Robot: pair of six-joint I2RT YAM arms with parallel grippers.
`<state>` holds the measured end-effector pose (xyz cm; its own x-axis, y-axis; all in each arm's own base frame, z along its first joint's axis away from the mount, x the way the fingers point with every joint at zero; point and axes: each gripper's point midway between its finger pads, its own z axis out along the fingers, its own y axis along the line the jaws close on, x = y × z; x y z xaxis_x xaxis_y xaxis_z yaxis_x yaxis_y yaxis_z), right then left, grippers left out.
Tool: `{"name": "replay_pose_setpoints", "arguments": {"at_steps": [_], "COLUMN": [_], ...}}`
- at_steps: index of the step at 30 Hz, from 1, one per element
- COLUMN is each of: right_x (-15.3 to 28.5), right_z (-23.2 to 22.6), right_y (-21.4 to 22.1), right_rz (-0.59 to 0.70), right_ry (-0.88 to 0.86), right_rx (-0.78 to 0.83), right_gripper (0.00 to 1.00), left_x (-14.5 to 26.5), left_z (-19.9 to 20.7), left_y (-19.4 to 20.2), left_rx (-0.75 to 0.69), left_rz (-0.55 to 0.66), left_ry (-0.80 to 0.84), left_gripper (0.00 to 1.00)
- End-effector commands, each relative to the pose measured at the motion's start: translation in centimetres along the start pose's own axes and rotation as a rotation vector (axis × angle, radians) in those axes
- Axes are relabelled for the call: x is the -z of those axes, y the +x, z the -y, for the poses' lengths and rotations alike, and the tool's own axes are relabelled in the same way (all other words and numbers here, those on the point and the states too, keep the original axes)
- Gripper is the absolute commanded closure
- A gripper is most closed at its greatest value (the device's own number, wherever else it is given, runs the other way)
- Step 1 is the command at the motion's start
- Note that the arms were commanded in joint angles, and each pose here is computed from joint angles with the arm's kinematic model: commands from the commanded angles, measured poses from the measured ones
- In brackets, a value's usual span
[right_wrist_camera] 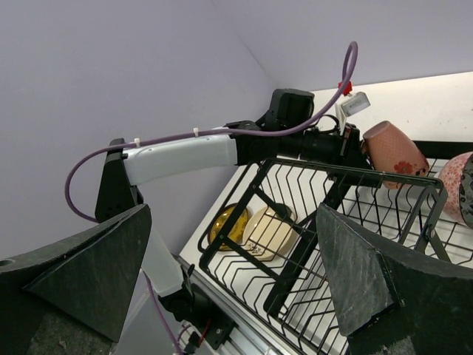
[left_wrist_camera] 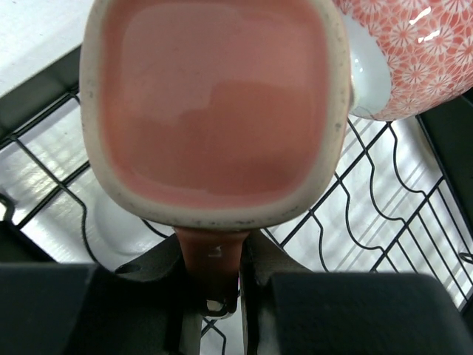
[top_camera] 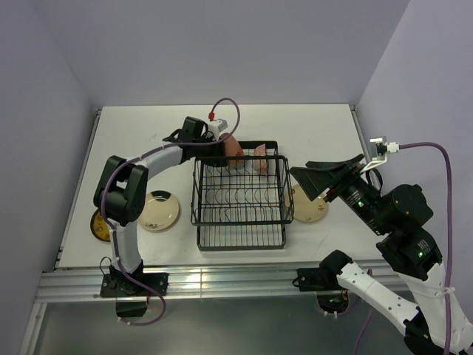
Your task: Load the mixed dishes into the dish rack
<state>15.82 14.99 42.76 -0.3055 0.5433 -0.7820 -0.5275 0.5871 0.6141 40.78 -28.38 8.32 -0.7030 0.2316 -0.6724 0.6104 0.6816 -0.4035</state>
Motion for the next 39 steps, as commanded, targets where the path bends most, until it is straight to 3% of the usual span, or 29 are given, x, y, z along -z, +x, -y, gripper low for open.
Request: {"name": "replay_pose_setpoints", "arguments": {"at_steps": [1, 18, 19, 23, 26, 39], "right_x": [0.2, 0.1, 0.1, 0.3, 0.3, 0.4], "right_z": [0.0, -0.2, -0.1, 0.0, -0.1, -0.6], "right_y": [-0.5, -0.5, -0.4, -0.4, -0.4, -0.9], "right_rz": [0.026, 0.02, 0.017, 0.021, 0.021, 0.022], "right_ry": [0.001, -0.006, -0.002, -0.002, -0.005, -0.013], "right_rx": [0.004, -0.001, -0.001, 0.001, 0.002, 0.006], "right_gripper": [0.0, 0.0, 0.0, 0.0, 0.0, 0.0], "left_x": [-0.1, -1.2, -1.2, -0.9, -0.7, -0.3], "left_z": [0.6, -1.2, -1.2, -0.5, -0.5, -0.1], "left_y": [-2.2, -0.4, -0.5, -0.9, -1.0, -0.6], "left_rx": [-0.077, -0.035, -0.037, -0.058, -0.058, -0.076], "left_rz": [0.068, 0.017, 0.022, 0.04, 0.035, 0.009], "left_ry": [-0.004, -0.129, -0.13, -0.133, -0.14, -0.121], "left_gripper": [1.0, 0.96, 0.94, 0.71, 0.62, 0.41]}}
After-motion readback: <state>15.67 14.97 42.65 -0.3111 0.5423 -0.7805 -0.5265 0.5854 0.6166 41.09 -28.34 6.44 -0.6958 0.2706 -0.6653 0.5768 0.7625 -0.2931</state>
